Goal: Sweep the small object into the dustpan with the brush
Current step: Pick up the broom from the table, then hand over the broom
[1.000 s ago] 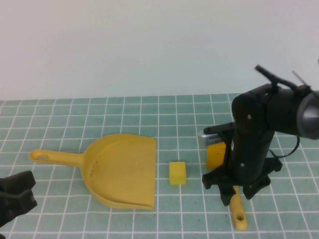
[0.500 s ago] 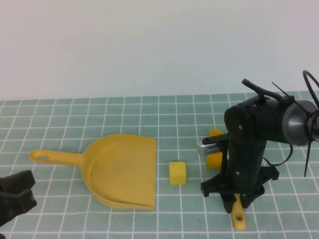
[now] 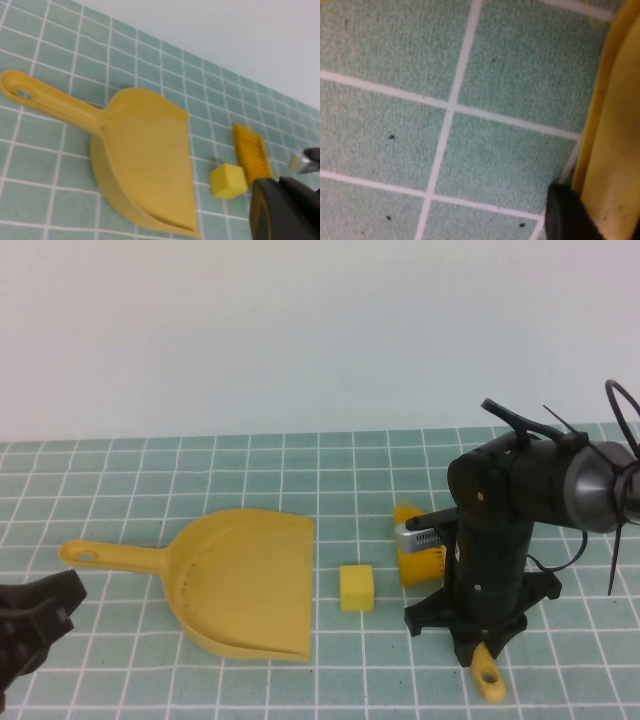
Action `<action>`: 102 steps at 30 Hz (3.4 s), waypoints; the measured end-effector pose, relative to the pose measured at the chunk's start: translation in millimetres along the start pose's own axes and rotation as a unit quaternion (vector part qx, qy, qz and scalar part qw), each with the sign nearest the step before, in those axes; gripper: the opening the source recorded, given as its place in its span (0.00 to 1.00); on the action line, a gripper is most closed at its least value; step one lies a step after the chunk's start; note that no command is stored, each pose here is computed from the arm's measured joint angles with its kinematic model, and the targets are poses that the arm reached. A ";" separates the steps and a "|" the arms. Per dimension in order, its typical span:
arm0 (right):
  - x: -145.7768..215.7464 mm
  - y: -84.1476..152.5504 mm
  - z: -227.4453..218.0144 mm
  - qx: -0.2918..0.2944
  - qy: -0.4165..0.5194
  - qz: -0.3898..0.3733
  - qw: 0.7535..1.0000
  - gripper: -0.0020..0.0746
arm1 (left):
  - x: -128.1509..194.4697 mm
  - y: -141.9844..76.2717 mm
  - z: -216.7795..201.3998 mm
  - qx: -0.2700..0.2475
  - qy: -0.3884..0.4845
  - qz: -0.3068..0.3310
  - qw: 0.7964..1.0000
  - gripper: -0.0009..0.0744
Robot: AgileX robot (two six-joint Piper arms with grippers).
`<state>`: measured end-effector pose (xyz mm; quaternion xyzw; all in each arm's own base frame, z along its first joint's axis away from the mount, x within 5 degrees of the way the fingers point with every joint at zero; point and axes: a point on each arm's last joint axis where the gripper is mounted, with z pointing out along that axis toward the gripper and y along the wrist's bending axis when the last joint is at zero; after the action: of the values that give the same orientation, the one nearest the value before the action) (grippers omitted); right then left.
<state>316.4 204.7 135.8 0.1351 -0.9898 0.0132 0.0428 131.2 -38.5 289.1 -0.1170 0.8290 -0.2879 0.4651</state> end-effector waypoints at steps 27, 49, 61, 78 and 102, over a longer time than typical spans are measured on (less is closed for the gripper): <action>88.7 92.5 -188.4 -0.104 -0.239 -0.229 0.938 0.28 | 1.2 -28.7 45.2 0.229 0.102 -0.143 0.958 0.58; 85.3 117.3 -195.8 -0.172 -0.237 -0.243 0.925 0.28 | -19.3 -36.9 61.7 0.241 0.096 -0.102 0.960 0.58; 90.2 135.7 -188.4 -0.197 -0.221 -0.274 0.915 0.27 | -20.7 -34.4 63.3 0.226 0.085 -0.100 0.965 0.58; 89.2 143.6 -184.6 -0.201 -0.230 -0.279 0.911 0.27 | -21.9 -32.1 65.0 0.213 0.081 -0.117 0.967 0.22; 83.8 90.0 -241.9 -0.222 -0.213 -0.283 0.908 0.58 | -17.8 -40.8 59.3 0.262 0.109 -0.101 0.954 0.22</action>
<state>231.4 278.2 382.8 0.3963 -0.8730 -0.2481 -0.1384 187.6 -85.0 301.7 -0.0423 0.7537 -0.5516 0.3548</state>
